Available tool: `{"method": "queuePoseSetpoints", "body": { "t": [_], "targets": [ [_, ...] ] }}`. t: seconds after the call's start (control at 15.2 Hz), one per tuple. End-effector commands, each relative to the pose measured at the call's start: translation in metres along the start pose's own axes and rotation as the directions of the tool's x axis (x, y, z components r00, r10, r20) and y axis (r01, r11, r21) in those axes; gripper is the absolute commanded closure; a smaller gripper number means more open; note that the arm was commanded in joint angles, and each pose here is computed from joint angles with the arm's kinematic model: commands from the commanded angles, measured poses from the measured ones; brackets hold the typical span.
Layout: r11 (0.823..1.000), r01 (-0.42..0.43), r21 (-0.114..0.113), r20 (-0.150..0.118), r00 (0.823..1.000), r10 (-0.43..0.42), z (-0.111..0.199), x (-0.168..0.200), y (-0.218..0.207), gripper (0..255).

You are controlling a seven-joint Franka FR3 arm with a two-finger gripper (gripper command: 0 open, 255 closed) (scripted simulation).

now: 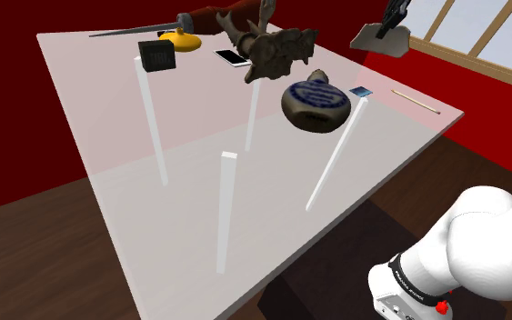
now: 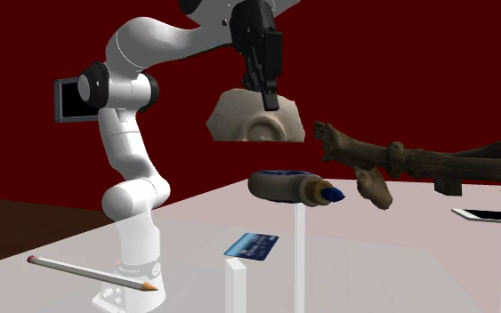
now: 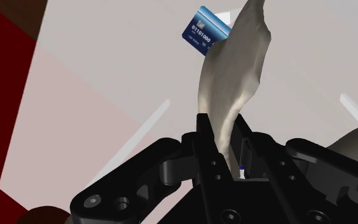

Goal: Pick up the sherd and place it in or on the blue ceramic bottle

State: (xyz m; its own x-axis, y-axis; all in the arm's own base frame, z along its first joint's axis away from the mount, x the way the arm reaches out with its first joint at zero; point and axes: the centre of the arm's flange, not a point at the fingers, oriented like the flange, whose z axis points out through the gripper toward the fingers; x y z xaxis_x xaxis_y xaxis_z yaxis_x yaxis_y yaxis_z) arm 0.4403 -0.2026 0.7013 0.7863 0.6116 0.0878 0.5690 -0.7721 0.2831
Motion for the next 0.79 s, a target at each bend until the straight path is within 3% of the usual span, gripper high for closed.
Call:
{"method": "queuePoseSetpoints", "body": {
  "t": [0.0, 0.73],
  "targets": [
    [1.0, 0.0, 0.0, 0.0, 1.0, 0.0, -0.011, 0.001, 0.003, 255],
    [1.0, 0.0, 0.0, 0.0, 1.0, 0.0, -0.067, 0.006, 0.019, 255]
  ]
}}
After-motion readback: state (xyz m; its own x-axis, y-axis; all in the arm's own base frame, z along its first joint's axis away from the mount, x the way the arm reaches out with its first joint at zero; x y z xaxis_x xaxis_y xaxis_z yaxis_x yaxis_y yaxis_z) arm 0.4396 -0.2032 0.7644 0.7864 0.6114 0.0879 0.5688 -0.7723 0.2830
